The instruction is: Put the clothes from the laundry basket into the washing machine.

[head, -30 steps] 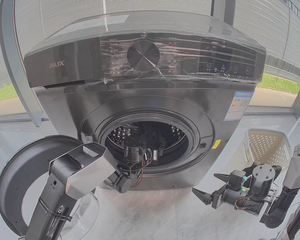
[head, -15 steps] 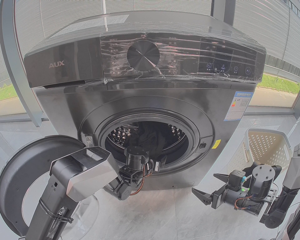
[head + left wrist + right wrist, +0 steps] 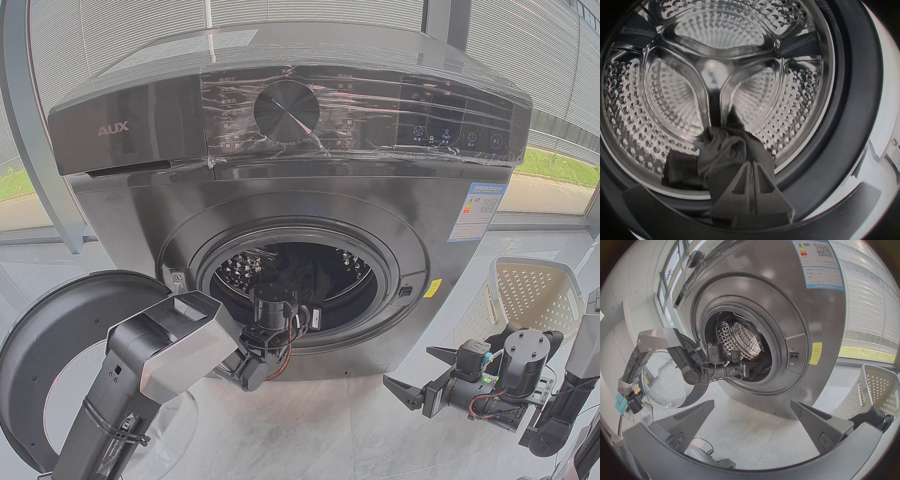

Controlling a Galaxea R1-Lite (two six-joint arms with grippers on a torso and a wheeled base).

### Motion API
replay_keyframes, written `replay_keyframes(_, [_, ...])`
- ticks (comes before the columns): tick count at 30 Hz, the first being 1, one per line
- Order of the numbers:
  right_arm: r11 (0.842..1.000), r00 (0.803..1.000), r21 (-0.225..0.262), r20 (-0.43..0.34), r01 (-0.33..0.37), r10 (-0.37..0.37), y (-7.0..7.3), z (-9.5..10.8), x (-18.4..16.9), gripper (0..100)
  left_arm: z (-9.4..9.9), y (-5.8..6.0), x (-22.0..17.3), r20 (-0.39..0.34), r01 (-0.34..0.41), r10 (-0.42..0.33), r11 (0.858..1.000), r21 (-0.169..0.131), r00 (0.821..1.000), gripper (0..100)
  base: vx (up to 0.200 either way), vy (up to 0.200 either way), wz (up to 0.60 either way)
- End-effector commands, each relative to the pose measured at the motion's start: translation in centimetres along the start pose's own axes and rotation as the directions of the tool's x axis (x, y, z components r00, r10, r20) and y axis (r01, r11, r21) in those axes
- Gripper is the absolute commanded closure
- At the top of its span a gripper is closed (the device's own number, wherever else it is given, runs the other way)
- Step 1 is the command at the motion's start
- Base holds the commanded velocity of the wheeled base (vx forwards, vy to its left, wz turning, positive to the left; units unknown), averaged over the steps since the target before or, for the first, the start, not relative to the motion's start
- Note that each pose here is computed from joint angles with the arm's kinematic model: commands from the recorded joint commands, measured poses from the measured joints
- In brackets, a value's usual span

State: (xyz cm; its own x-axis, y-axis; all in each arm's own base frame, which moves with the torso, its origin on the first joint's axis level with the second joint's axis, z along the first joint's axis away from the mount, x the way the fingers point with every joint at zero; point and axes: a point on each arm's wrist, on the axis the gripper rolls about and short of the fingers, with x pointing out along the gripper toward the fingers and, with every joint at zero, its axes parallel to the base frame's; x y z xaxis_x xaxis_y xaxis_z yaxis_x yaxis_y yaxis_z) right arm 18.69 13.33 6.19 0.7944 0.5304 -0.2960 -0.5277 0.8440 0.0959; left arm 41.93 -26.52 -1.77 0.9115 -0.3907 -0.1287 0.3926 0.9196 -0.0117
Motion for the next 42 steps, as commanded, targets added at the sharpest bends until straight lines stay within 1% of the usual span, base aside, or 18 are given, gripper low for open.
replay_keyframes(1, [1.000, 1.000, 0.001, 0.003, -0.002, 0.002, 0.0, 0.0, 0.1, 0, 3.0, 1.6, 2.5, 0.186, -0.064, 0.072, 0.997, -0.047, 0.980, 100, 0.000, 0.000, 0.00])
replay_keyframes(2, [1.000, 1.000, 0.001, 0.003, -0.001, 0.001, 0.0, 0.1, 0.1, 0, 3.3, 2.0, 2.7, 0.199, -0.073, 0.082, 0.996, -0.051, 0.977, 100, 0.000, 0.000, 0.00])
replay_keyframes(3, [1.000, 1.000, 0.001, 0.003, -0.002, 0.002, 0.0, 0.0, 0.1, 0, 3.3, 2.1, 2.8, 0.202, -0.075, 0.084, 0.996, -0.052, 0.976, 100, 0.000, 0.000, 0.00])
replay_keyframes(5, [1.000, 1.000, 0.001, 0.003, -0.001, 0.001, 0.0, 0.1, 0.1, 0, 3.5, 2.6, 3.0, 0.215, -0.084, 0.094, 0.995, -0.056, 0.972, 100, 0.000, 0.000, 0.00])
replay_keyframes(10, [1.000, 1.000, 0.001, 0.000, 0.000, 0.000, 0.0, 0.0, 0.0, 0, 3.8, 4.2, 3.4, 0.219, -0.116, 0.126, 0.992, -0.058, 0.967, 100, 0.000, 0.000, 0.00])
replay_keyframes(17, [1.000, 1.000, 0.002, 0.000, -0.002, 0.002, 0.0, 0.0, 0.0, 0, 4.3, 6.0, 4.3, 0.266, -0.148, 0.159, 0.987, -0.061, 0.951, 100, 0.000, 0.000, 0.00])
replay_keyframes(21, [1.000, 1.000, 0.002, 0.000, -0.002, 0.002, 0.0, 0.0, 0.0, 0, 4.1, 6.0, 4.2, 0.257, -0.149, 0.159, 0.987, -0.060, 0.953, 100, 0.000, 0.000, 0.00])
replay_keyframes(24, [1.000, 1.000, 0.003, 0.000, 0.000, 0.000, 0.0, 0.0, 0.0, 0, 4.0, 5.6, 4.1, 0.245, -0.143, 0.152, 0.988, -0.055, 0.957, 100, 0.000, 0.000, 0.00])
replay_keyframes(25, [1.000, 1.000, 0.003, 0.000, 0.000, 0.000, 0.0, 0.0, 0.0, 0, 4.0, 5.5, 4.0, 0.244, -0.141, 0.150, 0.988, -0.054, 0.958, 0, 0.000, 0.000, 0.00])
replay_keyframes(26, [1.000, 1.000, 0.003, 0.000, 0.000, 0.000, 0.0, 0.0, 0.0, 0, 3.9, 5.1, 3.9, 0.234, -0.135, 0.143, 0.990, -0.051, 0.962, 0, 0.000, 0.000, 0.00])
replay_keyframes(27, [1.000, 1.000, 0.003, 0.000, 0.000, 0.000, 0.0, 0.0, 0.0, 0, 3.9, 4.9, 3.9, 0.232, -0.132, 0.140, 0.990, -0.051, 0.963, 0, 0.000, 0.000, 0.00])
replay_keyframes(29, [1.000, 1.000, 0.003, -0.002, 0.000, 0.000, 0.0, 0.0, 0.1, 0, 3.8, 4.2, 3.8, 0.212, -0.118, 0.126, 0.992, -0.054, 0.969, 0, 0.000, 0.000, 0.00])
replay_keyframes(31, [1.000, 1.000, 0.003, -0.008, 0.001, 0.000, 0.0, -0.2, 0.1, 0, 3.8, 3.4, 3.3, 0.174, -0.097, 0.104, 0.994, -0.049, 0.979, 0, 0.000, 0.000, 0.00])
replay_keyframes(33, [1.000, 1.000, 0.004, -0.014, 0.001, -0.001, 0.0, -0.3, 0.2, 0, 3.7, 3.2, 2.7, 0.132, -0.081, 0.086, 0.996, -0.040, 0.988, 0, 0.000, 0.000, 0.00])
replay_keyframes(35, [1.000, 1.000, 0.004, -0.020, 0.002, -0.002, 0.0, -0.4, 0.4, 0, 3.9, 2.2, 2.2, 0.102, -0.035, 0.039, 0.999, -0.041, 0.994, 0, 0.000, 0.000, 0.00])
replay_keyframes(36, [1.000, 1.000, 0.004, -0.021, 0.002, -0.002, 0.0, -0.4, 0.4, 0, 3.8, 2.1, 2.2, 0.096, -0.026, 0.030, 0.999, -0.041, 0.995, 0, 0.000, 0.000, 0.00])
replay_keyframes(38, [1.000, 1.000, 0.003, -0.029, 0.002, -0.001, 0.0, -0.6, 0.5, 0, 2.6, 1.6, 1.8, 0.047, 0.008, -0.006, 0.999, -0.039, 0.999, 0, 0.000, 0.000, 0.00])
replay_keyframes(42, [1.000, 1.000, 0.003, -0.029, 0.003, -0.003, 0.0, -0.6, 0.5, 0, 0.7, 1.1, 1.1, -0.018, 0.050, -0.050, 0.998, -0.030, 0.999, 0, 0.000, 0.000, 0.00])
